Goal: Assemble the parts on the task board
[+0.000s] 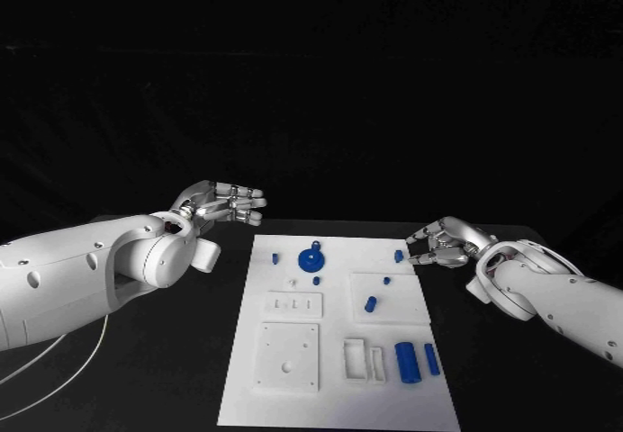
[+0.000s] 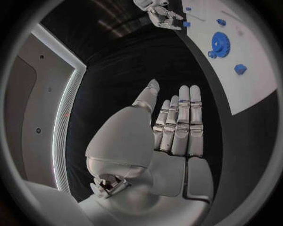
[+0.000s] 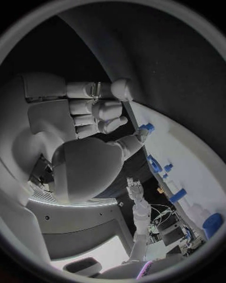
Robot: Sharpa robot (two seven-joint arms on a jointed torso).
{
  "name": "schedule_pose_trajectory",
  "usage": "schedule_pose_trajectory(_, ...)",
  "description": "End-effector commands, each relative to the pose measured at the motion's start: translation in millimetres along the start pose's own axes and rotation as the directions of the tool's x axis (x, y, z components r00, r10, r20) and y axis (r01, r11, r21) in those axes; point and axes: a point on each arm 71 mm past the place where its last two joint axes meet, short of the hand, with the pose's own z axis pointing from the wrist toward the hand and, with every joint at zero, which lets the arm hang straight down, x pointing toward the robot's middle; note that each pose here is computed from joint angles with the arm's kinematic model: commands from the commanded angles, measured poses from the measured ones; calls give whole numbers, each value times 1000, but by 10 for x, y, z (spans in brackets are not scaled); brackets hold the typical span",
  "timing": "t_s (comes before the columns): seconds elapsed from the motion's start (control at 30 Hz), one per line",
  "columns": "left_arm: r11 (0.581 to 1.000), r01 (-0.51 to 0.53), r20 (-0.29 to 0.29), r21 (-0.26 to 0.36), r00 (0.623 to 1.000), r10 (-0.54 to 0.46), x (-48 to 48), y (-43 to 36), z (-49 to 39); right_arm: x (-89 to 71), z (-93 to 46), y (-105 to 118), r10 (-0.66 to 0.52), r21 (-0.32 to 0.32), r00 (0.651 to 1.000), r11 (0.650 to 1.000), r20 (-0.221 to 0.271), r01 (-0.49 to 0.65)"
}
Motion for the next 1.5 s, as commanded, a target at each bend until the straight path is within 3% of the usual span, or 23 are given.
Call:
schedule_pose_trajectory(0.03,1000,0,-19,12,1000,0,24,-14,-3,60,-2,-6,11,-10,999,1000,-43,-12)
schedule_pose_trajectory(0.43,1000,-2,-17,12,1000,2,16,-14,-13,175,0,-58,26,6,998,1000,-62,-25)
schedule_pose_trajectory(1.5,1000,-3,-20,8,1000,3,12,-11,-18,272,65,-19,53,17,999,998,-11,-53)
